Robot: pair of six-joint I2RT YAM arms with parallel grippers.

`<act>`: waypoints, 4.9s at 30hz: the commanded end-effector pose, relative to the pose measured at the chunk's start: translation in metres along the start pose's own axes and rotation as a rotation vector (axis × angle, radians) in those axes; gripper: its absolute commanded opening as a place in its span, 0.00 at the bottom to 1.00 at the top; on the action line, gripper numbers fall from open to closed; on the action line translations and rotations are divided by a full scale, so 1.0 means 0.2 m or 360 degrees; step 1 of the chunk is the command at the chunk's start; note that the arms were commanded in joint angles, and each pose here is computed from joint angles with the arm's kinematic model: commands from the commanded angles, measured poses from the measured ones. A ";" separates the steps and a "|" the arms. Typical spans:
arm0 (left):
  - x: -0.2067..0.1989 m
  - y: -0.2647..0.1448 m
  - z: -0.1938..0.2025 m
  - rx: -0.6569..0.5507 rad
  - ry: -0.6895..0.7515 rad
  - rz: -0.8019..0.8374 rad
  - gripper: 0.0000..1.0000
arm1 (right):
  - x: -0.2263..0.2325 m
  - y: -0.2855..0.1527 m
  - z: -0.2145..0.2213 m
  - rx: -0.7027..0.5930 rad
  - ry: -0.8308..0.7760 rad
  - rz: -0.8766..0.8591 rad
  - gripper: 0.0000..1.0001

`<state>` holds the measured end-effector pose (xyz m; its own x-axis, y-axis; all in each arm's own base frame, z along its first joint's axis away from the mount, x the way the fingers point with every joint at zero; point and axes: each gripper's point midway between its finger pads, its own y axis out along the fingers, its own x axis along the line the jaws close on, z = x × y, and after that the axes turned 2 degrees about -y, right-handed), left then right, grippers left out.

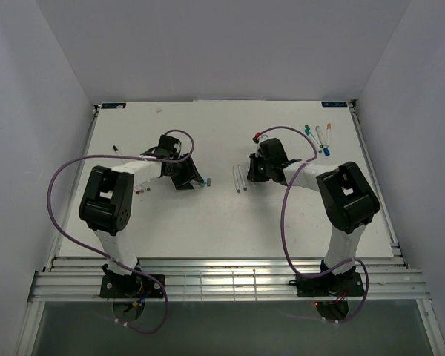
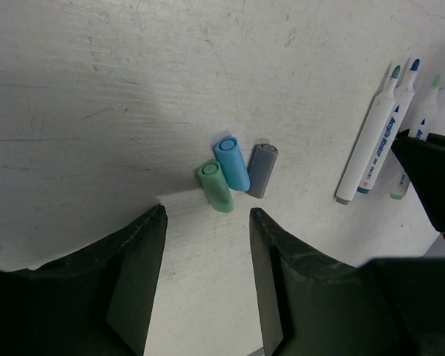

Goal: Open the pen caps

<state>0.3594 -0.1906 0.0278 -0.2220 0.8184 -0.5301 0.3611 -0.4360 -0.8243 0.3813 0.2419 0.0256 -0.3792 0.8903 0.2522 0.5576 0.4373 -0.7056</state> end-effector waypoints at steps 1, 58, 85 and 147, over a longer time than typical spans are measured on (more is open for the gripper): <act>-0.02 -0.07 -0.02 -0.0084 0.0011 0.0002 0.61 | 0.02 0.03 -0.02 -0.0026 -0.0020 -0.0032 0.18; -0.41 -0.43 0.17 -0.0155 0.0149 0.0713 0.84 | -1.63 -0.41 -0.58 -0.0182 0.0425 0.1072 0.50; -0.36 -0.33 0.20 -0.0099 0.0108 0.0690 0.84 | -1.85 -0.20 -0.59 -0.0142 0.0399 0.1117 0.39; -0.60 -0.50 0.14 -0.0202 0.0251 0.0713 0.70 | 0.84 -0.61 -0.17 -0.0217 -0.0215 -0.0727 0.08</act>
<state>0.3253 -0.2579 0.1615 0.0910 0.6007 -0.7943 0.4701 -0.7291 -0.4975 0.2680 0.3224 0.1440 -0.6609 0.6368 0.3971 0.3918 0.7440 -0.5412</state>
